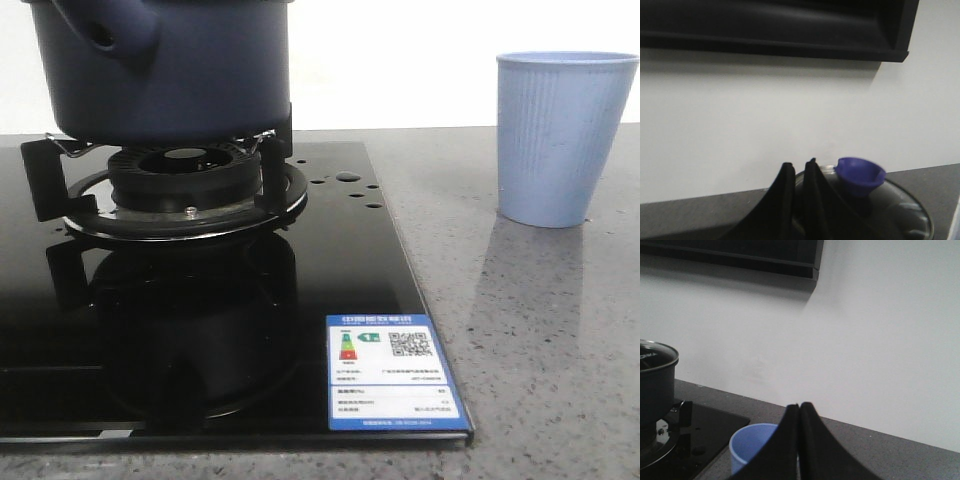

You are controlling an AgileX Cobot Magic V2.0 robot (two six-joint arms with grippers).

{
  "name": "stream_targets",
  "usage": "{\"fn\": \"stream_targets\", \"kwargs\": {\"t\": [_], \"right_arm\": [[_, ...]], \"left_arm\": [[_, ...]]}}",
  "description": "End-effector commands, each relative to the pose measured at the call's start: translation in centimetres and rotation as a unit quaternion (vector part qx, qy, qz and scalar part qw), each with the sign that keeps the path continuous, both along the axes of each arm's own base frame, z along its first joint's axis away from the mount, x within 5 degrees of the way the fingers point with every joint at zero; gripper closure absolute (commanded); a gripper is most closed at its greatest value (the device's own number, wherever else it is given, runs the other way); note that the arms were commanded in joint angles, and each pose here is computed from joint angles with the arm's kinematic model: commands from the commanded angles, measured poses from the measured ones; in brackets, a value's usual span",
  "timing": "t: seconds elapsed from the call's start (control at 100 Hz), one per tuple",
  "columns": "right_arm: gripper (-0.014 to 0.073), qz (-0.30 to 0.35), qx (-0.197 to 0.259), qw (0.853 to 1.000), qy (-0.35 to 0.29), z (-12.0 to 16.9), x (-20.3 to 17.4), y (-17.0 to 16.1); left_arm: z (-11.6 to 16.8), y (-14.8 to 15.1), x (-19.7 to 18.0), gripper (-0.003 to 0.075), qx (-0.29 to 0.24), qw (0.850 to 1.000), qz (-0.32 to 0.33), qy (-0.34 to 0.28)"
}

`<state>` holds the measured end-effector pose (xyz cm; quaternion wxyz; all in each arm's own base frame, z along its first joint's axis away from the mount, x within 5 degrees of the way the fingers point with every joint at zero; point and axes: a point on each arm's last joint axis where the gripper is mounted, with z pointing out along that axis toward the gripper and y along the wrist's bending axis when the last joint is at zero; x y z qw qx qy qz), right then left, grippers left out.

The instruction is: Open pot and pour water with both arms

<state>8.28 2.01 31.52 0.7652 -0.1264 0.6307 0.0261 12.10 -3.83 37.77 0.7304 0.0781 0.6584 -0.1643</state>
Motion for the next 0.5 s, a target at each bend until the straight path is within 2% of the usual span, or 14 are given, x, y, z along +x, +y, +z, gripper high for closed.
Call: {"fn": "stream_targets", "kwargs": {"t": [0.0,0.23,0.49], "right_arm": [[0.0665,0.03,0.004,0.999,-0.029,0.2,-0.7,0.5],[0.0665,0.034,0.003,0.999,-0.018,-0.9,-0.7,0.5],[0.0665,0.034,0.003,0.999,-0.018,-0.9,-0.7,0.5]], "left_arm": [[-1.9,0.9,-1.9,0.074,-0.019,1.0,0.022,-0.002],[-6.8,1.6,-4.8,0.074,-0.021,1.0,0.023,-0.002],[-9.9,1.5,-5.0,0.074,-0.014,0.999,0.021,0.026]]}}
